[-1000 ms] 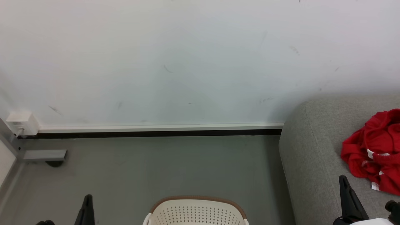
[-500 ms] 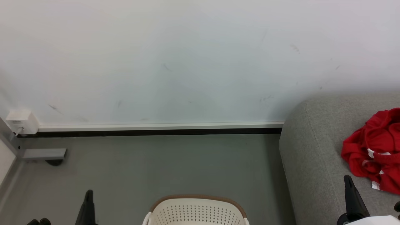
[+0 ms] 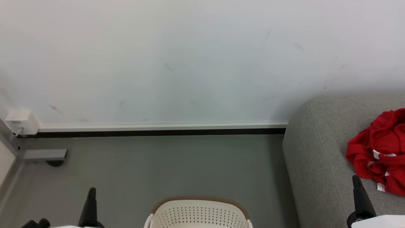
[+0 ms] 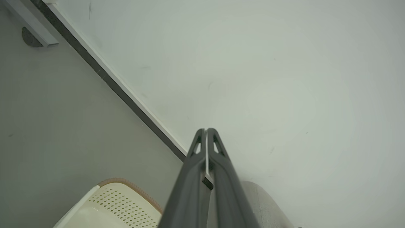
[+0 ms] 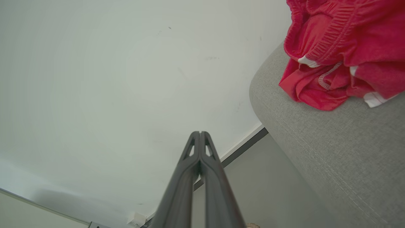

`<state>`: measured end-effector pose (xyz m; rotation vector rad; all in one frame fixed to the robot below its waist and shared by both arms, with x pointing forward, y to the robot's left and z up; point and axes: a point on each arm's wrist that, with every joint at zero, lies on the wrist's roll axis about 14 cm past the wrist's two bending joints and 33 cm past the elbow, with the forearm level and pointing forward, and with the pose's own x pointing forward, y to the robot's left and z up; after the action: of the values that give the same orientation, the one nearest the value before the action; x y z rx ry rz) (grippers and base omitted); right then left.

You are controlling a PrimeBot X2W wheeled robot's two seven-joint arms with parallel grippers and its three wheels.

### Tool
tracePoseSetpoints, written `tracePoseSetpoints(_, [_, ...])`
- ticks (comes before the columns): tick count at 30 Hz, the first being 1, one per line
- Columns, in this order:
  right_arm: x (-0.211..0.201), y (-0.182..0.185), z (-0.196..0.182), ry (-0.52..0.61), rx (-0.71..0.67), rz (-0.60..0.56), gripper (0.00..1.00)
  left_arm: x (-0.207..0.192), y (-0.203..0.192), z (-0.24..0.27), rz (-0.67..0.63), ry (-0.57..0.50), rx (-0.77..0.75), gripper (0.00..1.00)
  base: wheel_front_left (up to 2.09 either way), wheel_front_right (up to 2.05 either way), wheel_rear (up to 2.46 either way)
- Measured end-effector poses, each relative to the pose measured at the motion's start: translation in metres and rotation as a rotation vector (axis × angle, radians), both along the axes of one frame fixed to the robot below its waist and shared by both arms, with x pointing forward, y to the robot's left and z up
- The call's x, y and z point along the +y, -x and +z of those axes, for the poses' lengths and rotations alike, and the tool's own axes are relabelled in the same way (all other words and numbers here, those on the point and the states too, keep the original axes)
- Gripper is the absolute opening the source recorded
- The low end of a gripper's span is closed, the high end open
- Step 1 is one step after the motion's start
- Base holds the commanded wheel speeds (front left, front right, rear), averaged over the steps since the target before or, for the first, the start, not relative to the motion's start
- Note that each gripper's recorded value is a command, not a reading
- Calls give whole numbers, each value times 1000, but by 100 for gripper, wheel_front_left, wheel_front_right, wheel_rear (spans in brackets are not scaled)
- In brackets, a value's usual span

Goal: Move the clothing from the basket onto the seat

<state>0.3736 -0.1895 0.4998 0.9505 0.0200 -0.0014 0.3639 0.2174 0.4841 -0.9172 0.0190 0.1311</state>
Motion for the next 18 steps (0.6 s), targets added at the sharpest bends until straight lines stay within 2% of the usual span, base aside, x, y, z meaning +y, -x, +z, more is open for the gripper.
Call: tracePoseSetpoints(18, [-3,-4,0,-185,11,-11,0,-5,-8,5,-15,196,-22,0,0,0,0])
